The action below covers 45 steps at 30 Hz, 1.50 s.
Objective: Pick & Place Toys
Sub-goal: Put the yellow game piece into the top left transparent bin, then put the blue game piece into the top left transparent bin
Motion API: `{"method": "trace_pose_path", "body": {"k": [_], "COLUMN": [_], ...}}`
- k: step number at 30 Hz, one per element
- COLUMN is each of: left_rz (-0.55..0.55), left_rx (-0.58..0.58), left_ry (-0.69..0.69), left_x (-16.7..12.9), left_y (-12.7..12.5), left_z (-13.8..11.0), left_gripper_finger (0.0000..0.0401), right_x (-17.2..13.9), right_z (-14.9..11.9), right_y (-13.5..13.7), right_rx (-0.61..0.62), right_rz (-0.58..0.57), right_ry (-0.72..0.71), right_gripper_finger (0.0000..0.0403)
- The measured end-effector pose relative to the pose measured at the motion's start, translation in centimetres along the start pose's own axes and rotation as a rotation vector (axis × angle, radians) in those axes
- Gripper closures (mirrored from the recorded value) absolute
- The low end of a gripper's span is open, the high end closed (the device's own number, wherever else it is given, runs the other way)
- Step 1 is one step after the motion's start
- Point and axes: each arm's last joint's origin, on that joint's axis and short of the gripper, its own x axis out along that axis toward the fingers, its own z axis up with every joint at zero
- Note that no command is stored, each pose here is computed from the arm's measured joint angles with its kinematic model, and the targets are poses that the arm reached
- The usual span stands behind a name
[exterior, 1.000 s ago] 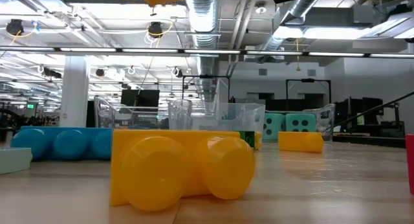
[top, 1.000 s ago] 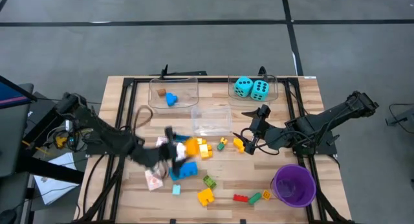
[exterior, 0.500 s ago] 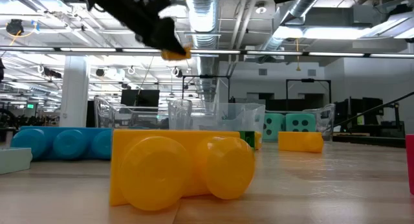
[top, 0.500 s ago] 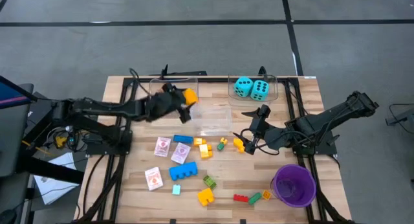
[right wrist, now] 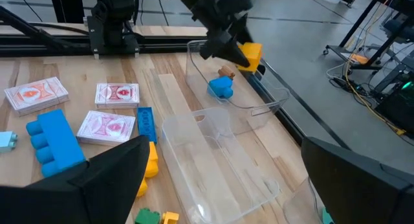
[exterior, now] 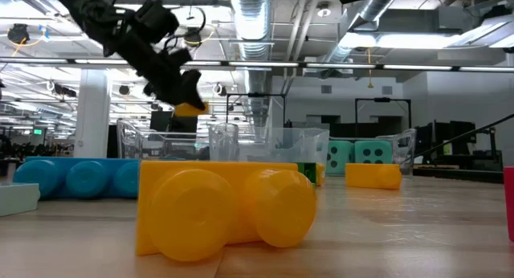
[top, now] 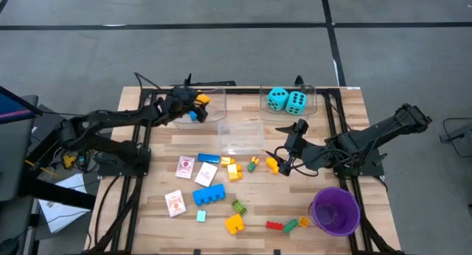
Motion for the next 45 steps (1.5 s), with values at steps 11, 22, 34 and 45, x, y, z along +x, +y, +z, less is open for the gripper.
{"method": "trace_pose_path", "body": {"k": [11,22,34,45], "left_rz": [0.205,0.254,0.254,0.251], "left_rx": [-0.182,-0.250,-0.250,-0.249], "left_ry": [0.043,0.042,0.042,0.042], "left_x": [0.5,0.4,0.4,0.4], "left_y": [1.9,2.0,2.0,1.9], "left_z": [-3.1,-3.3,-3.3,-3.3], "left_gripper_finger": [0.0107,0.0107,0.0058,0.0018], "right_x": [0.0,0.0,0.0,0.0], "right_z": [0.0,0.0,0.0,0.0], "right_y": [0.0,0.0,0.0,0.0], "right_rx": [0.000,0.000,0.000,0.000], "right_rz": [0.000,0.000,0.000,0.000], "right_ry": [0.000,0.000,0.000,0.000], "right_gripper_finger": [0.0007,0.0007,0.0007,0.0007]}}
